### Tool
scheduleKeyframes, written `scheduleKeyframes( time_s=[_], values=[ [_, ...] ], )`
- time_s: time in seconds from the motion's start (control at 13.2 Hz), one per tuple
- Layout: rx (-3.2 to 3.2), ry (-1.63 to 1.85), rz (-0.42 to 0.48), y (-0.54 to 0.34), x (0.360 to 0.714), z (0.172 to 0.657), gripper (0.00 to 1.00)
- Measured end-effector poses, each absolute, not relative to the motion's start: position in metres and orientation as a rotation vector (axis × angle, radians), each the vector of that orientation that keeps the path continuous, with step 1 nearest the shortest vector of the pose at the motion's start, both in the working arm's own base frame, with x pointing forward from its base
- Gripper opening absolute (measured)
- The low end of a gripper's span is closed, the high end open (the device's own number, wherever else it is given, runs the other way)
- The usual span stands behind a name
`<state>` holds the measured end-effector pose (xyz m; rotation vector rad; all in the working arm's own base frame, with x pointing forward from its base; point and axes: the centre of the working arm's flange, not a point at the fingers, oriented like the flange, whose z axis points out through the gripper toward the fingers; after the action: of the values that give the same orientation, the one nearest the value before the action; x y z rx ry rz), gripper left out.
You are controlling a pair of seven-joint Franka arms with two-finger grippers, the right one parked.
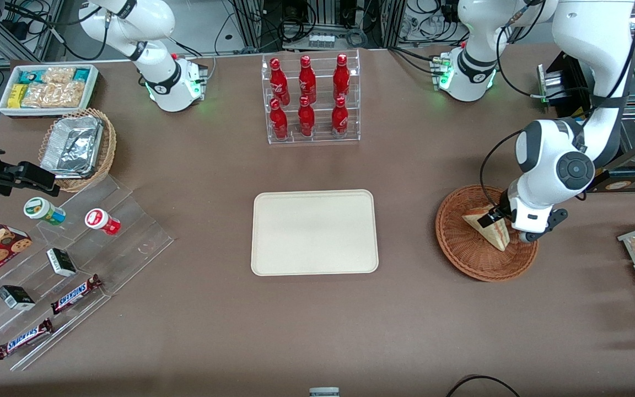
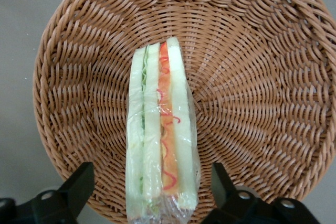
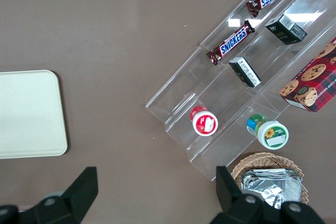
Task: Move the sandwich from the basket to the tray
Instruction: 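Close the left gripper on the sandwich's edge and lift it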
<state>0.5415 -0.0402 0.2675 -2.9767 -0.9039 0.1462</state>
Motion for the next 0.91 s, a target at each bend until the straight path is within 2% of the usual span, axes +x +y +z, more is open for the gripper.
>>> scheduleKeyframes(
  time_s=[0.3, 0.45, 0.6, 0.91],
  values=[
    [-2.955, -0.96, 0.156, -0.04, 0.541, 0.261, 0.49],
    [-2.953, -0.963, 0.159, -0.04, 0.541, 0.259, 0.34],
    [-2.949, -0.978, 0.153, -0.04, 0.542, 0.261, 0.27],
    [-2.952, -0.937, 0.163, -0.055, 0.553, 0.279, 0.19]
  ],
)
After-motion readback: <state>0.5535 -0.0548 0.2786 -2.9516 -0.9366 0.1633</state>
